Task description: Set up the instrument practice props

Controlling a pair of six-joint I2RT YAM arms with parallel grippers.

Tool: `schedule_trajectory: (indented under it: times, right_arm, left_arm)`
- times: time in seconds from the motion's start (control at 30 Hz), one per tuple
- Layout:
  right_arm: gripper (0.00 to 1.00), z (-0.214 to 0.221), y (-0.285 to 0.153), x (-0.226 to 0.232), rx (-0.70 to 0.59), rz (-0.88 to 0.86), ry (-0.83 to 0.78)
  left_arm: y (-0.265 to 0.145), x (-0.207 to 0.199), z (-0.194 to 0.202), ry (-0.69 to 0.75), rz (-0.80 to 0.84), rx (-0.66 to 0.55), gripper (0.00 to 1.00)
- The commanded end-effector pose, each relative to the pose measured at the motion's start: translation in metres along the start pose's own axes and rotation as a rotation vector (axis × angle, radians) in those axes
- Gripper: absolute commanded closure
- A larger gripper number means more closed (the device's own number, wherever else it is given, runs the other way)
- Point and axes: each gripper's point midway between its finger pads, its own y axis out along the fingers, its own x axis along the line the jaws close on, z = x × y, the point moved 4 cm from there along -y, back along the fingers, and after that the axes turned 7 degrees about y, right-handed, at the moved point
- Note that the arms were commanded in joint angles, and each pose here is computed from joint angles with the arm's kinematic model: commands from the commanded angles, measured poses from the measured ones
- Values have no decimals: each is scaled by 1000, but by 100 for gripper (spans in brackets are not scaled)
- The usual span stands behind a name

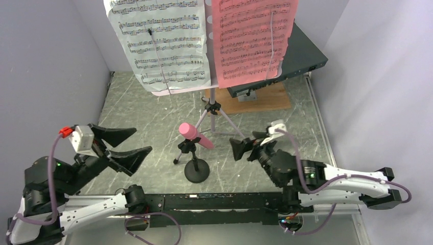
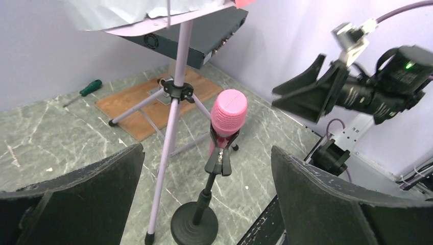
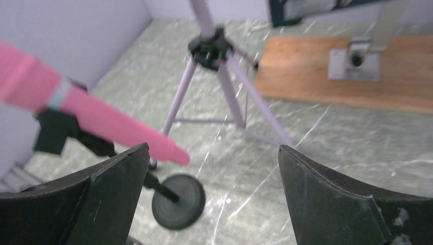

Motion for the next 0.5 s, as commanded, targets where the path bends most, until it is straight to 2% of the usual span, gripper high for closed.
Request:
schedule_trajectory:
  times: [0.0,0.23,0.47]
  right_arm:
    - [0,-67,-12,-18,-128,172,-84]
    - [0,-152,-27,-6,-262,188,-41]
    - [0,-173,-35,-5,-284,156,-2]
  left_arm:
    - [-18,13,-13,-4,-54,-16,0]
    - [-38,20,-42,7,-61,-95,0]
    - [-39,20,-41,11,-57,-88,1]
